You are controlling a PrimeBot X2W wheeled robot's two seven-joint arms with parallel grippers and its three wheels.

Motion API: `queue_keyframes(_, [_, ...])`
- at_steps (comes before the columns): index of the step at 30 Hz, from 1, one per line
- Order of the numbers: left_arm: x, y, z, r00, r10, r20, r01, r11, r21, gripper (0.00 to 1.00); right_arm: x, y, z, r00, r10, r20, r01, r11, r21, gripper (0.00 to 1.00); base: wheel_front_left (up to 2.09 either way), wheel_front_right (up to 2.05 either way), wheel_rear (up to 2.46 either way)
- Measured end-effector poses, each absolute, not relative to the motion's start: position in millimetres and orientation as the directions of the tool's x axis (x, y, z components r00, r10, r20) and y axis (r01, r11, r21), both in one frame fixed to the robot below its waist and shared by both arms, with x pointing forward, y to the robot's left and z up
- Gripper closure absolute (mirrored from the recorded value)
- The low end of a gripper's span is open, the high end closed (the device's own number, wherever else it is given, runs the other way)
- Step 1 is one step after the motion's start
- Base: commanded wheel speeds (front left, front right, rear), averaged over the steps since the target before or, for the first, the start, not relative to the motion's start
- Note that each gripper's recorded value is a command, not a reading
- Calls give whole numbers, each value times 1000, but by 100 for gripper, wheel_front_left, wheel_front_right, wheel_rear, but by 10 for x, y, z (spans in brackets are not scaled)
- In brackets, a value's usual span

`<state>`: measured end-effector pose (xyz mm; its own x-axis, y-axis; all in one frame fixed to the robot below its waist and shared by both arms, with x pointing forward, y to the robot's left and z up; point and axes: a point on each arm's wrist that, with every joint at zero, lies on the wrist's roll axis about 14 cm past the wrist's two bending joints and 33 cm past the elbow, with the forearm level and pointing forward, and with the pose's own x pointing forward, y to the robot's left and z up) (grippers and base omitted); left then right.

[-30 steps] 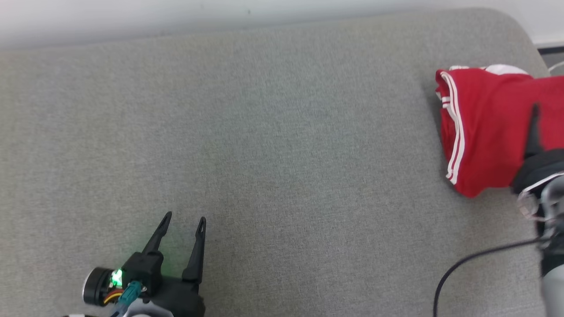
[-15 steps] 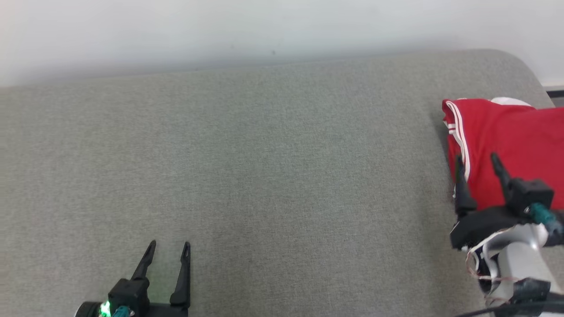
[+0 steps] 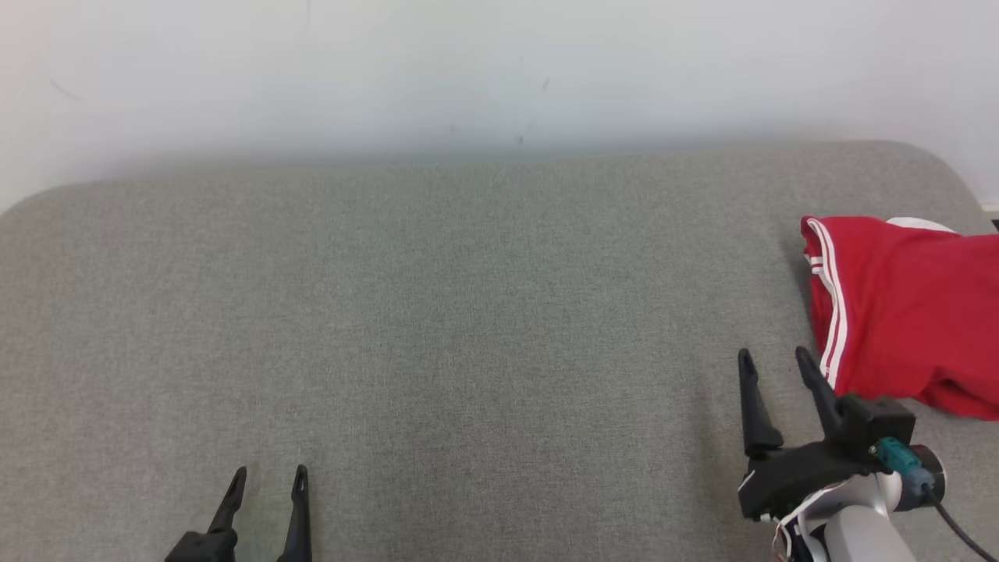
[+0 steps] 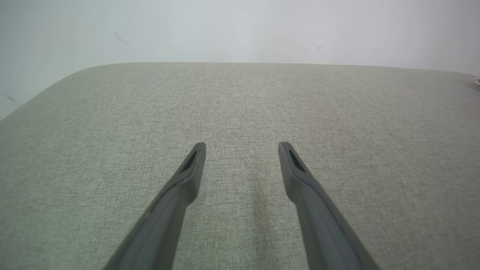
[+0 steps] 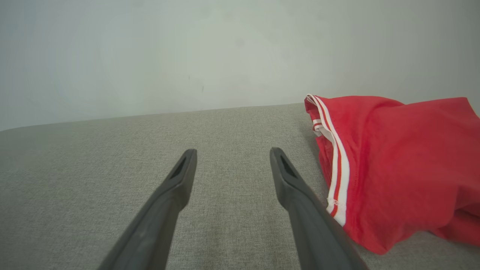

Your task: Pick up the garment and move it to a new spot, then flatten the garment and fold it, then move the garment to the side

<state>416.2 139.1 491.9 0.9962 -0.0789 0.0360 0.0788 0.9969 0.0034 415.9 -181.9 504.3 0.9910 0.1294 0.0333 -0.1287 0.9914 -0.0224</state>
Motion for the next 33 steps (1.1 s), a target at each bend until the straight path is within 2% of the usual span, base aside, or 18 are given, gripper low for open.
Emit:
queue_keyframes(13, [4039,1494,5019,997,-47,61,47,999,6,0,3911,-1631,4944,985,173,9,-173,985,-6,0,0,0,0])
queue_keyframes(33, [3945,1638,5093,997,-3,82,3,1000,4,0,3749,-1501,4823,976,215,-24,-215,976,16,0,0,0,0])
